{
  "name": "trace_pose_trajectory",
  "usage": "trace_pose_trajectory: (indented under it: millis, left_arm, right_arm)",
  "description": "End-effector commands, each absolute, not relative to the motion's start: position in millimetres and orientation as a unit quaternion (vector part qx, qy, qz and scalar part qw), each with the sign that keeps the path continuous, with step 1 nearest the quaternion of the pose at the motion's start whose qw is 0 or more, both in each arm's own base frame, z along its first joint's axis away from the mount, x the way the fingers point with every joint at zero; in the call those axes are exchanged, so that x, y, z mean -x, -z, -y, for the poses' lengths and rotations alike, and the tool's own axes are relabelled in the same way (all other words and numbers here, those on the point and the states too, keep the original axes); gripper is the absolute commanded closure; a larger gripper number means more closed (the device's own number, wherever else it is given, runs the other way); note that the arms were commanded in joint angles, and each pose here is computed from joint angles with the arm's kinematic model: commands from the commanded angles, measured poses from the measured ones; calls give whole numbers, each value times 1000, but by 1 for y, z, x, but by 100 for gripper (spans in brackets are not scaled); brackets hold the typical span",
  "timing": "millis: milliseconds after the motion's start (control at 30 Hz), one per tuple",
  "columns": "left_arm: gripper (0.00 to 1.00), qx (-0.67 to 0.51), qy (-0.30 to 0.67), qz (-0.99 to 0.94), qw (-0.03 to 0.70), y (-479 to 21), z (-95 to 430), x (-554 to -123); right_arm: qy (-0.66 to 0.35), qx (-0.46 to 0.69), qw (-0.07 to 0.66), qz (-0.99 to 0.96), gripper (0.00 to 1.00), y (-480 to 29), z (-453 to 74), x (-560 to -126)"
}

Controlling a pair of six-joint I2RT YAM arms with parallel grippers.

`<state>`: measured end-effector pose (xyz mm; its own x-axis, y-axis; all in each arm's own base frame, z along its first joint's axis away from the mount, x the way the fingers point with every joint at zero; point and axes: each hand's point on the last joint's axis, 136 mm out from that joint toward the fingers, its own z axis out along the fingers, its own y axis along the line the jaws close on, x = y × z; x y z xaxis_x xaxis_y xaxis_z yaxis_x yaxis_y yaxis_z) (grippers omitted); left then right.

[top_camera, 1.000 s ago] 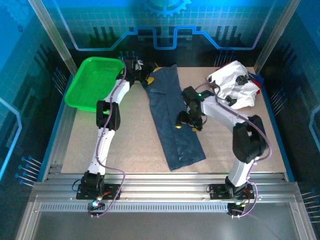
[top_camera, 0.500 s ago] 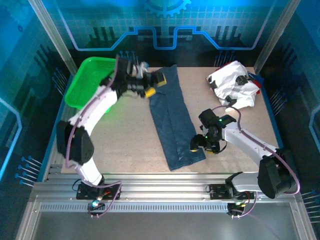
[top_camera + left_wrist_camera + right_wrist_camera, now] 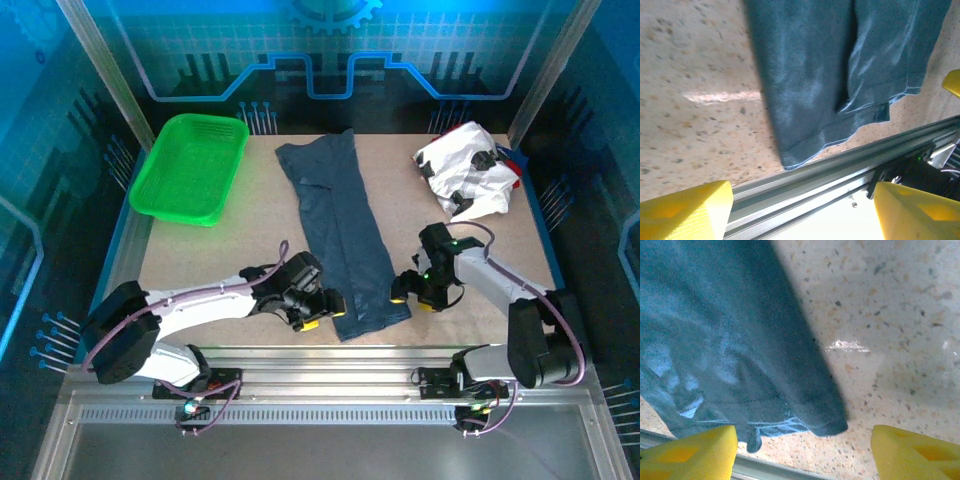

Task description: Fold and stack the t-shirts

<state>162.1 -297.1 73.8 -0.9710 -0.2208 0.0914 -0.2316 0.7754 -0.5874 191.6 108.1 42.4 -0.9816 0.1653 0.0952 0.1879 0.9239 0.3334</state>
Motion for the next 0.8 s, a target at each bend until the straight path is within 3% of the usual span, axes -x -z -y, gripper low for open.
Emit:
trace_pose_trajectory:
  millis: [0, 400, 767]
  left_arm:
    - [27, -167, -311, 935, -18, -64, 310, -168]
    - [38, -183, -251, 951, 3, -21, 326, -147]
    - [46, -165, -283, 945, -18, -21, 367, -173]
  right_arm:
    - [199, 69, 29, 977, 28, -39, -115, -196]
    - [211, 67, 44, 974, 30, -27, -117, -183]
    - [205, 55, 58, 975, 34, -14, -132, -180]
